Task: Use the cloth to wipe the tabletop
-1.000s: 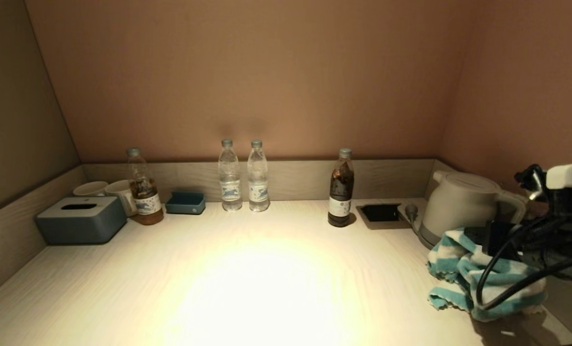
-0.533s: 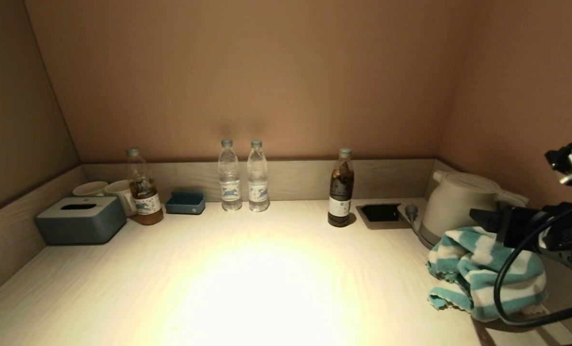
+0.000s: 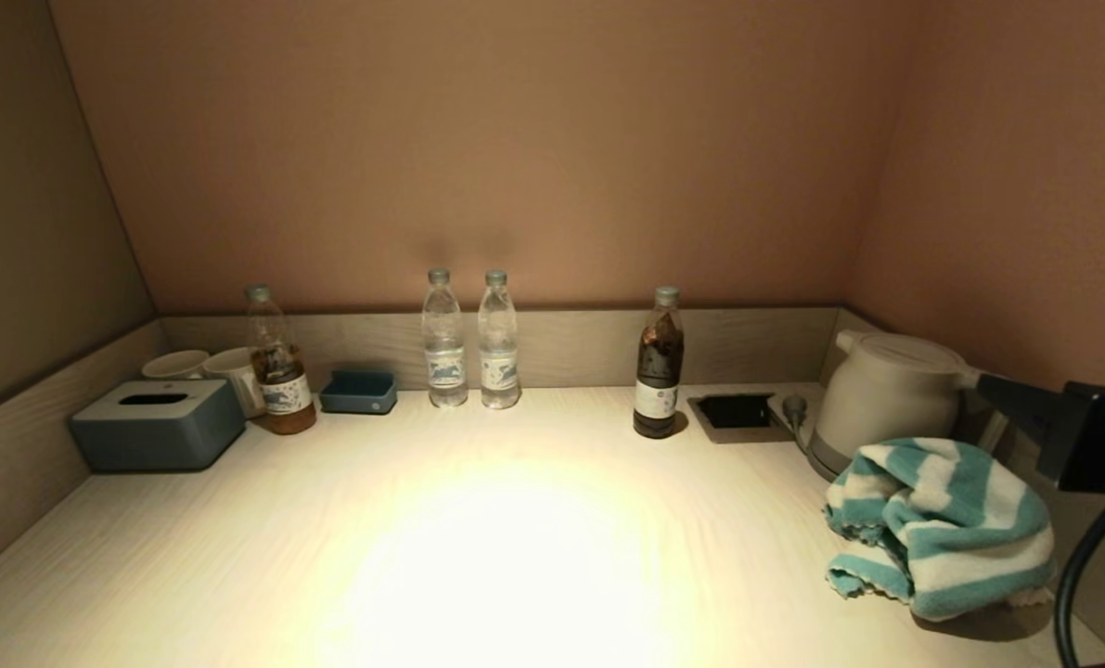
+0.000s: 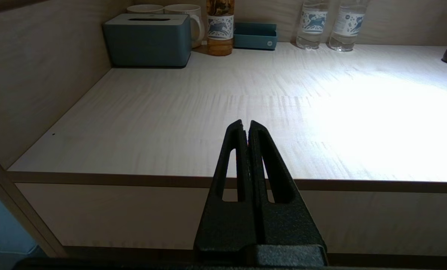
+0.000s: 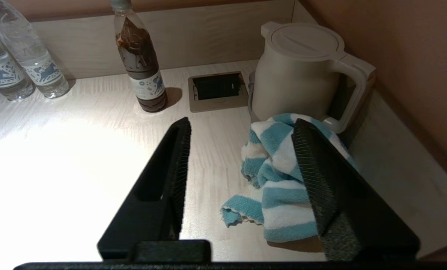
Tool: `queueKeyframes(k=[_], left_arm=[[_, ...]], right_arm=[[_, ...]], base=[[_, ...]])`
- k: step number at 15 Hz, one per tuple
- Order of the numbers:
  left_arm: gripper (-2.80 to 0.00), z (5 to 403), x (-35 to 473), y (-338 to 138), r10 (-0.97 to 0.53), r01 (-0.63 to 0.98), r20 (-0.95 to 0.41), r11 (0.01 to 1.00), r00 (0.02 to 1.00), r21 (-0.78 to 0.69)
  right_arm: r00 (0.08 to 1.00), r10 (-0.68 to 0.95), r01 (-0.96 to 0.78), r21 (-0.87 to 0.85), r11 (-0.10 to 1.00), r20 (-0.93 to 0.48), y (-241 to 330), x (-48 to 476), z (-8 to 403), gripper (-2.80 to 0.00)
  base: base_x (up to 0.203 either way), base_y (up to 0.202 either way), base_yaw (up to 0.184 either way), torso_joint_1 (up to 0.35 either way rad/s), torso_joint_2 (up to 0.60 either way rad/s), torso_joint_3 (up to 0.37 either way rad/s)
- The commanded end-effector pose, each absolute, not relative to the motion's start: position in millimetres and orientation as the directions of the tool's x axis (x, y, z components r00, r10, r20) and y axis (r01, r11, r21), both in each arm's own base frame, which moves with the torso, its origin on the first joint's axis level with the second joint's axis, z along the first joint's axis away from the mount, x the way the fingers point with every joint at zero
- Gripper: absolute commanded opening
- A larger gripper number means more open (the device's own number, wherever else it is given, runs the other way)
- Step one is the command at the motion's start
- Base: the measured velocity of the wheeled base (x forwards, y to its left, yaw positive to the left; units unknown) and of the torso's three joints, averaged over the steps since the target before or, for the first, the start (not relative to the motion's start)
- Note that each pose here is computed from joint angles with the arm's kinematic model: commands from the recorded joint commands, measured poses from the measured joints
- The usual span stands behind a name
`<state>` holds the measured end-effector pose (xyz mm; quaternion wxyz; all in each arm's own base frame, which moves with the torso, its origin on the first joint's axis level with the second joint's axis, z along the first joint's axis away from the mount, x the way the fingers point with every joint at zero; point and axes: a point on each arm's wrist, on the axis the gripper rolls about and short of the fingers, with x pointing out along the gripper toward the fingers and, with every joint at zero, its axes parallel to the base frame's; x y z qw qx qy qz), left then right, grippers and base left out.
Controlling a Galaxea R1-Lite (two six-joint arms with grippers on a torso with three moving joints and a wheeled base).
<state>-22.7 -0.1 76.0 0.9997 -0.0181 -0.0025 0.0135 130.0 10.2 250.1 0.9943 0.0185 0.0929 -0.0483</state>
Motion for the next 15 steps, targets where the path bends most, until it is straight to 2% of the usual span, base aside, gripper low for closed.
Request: queueKeyframes(k=[1,6,8,15], left_arm=[[-2.80,76,-23,0,0.028,-0.027,0.005,0.999,1.000,-0.037],[-2.80,76,-23,0,0.028,-0.027,0.005,0.999,1.000,-0.037],[-2.80,76,-23,0,0.028,-0.027,0.005,0.999,1.000,-0.037],[-2.80,76,-23,0,0.028,-0.027,0.005,0.999,1.000,-0.037]], right_arm=[[0.990,-0.072,0.074,0.012,0.997,-0.124,11,114,259,-2.80],[0.995,-0.047,0.047,0.005,0.999,-0.091,12,101,268,-2.80],[0.999,-0.049,0.049,0.020,0.999,-0.013,7,73,285,-2.80],[0.995,-0.092,0.090,0.037,0.995,0.049,-3,17,301,-2.80]], base=[[0.000,0.000,0.000,0.000,0.00,0.000],[0.000,0.000,0.000,0.000,0.00,0.000],[0.000,0.000,0.000,0.000,0.00,0.000],[0.000,0.000,0.000,0.000,0.00,0.000]])
